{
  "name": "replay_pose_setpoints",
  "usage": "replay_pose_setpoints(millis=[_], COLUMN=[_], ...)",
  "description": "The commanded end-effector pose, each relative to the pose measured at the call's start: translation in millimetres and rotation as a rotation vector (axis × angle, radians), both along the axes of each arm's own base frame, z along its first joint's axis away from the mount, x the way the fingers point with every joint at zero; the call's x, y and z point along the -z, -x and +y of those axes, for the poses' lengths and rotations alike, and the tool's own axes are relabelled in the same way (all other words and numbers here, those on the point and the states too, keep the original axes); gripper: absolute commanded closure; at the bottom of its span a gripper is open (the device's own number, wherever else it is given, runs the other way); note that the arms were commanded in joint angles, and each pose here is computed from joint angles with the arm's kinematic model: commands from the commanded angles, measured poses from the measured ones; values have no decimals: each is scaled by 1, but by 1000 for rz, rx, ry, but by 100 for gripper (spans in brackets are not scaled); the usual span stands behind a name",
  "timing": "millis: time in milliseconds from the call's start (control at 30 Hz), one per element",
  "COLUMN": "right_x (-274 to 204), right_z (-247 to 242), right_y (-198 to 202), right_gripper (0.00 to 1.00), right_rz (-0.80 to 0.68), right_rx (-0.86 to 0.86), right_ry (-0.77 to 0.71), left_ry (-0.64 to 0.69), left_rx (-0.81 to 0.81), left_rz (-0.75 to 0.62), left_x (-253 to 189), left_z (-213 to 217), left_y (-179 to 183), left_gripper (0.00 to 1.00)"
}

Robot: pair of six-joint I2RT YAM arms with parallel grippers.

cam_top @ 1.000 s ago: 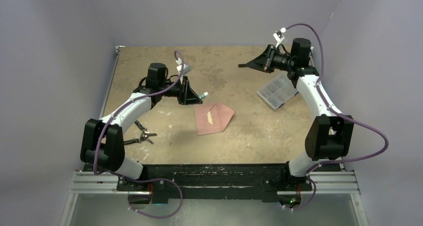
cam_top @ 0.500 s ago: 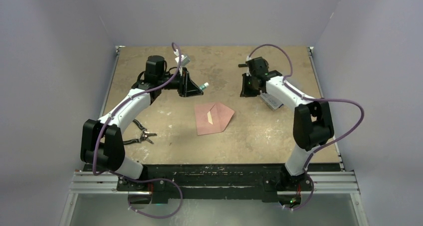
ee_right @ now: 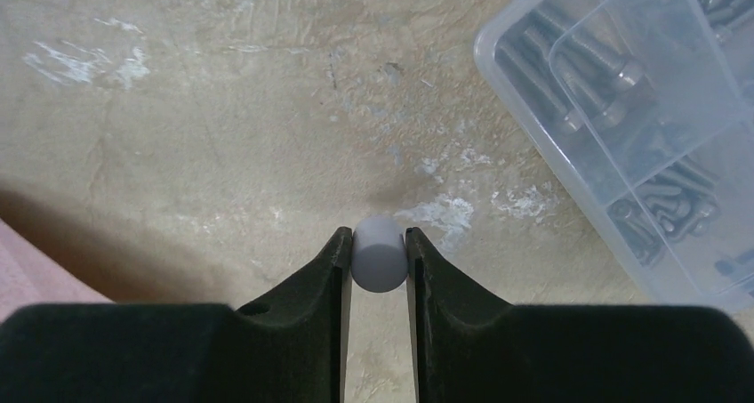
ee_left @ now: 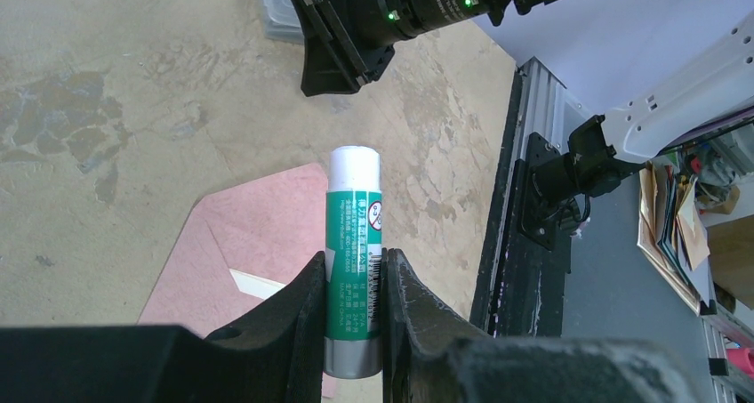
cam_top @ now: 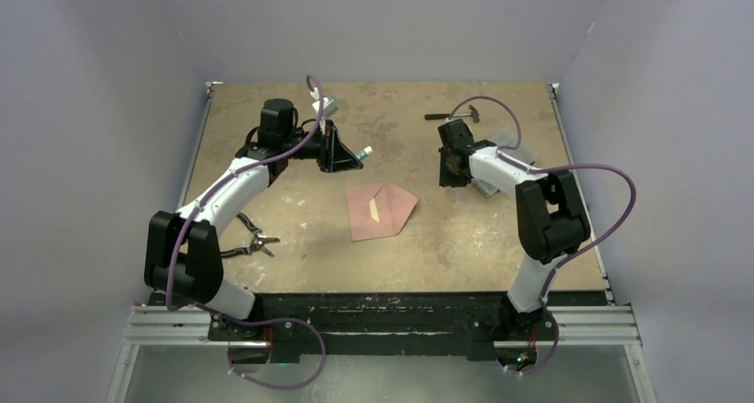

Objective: Place the letter into the envelope and seal it

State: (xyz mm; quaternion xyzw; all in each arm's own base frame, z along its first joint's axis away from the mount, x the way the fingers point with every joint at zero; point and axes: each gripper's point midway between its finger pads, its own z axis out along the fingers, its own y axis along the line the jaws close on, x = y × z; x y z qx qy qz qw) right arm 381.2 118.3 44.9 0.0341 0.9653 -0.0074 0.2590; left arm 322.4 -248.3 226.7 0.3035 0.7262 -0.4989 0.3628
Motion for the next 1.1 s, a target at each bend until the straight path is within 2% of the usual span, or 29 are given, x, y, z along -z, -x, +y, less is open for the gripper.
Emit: replay_pose_setpoints(millis=[0, 133, 333, 500, 667, 833, 933, 1067], right_x=[14, 25, 24, 3, -75, -173, -221, -293], right_z=[-5, -7, -8, 5, 16, 15, 46, 115], right_y=[-3, 1, 2, 0, -23, -46, -47, -21], right_gripper=[72, 70, 44, 34, 27, 25, 25, 22], right_rz=[-21, -1, 8, -3, -146, -372, -476, -607], right_rx=[44, 53, 56, 33, 47, 108, 20, -274], right_ry=[12, 23, 27, -40, -117, -185, -362, -772], left_ry=[17, 17, 16, 17, 48, 176, 243, 268], left_rx=[6, 5, 3, -5, -88, -191, -174, -148], left_rz=[-36, -33, -34, -42, -86, -131, -166, -191], left_x=[-10, -10, -11, -15, -36, -77, -97, -113], left_z=[-3, -3, -3, -4, -4, -10, -23, -38], left_y=[-4, -5, -7, -9, -26, -41, -39, -37], left_gripper=[100, 100, 100, 100, 100, 100, 100, 100])
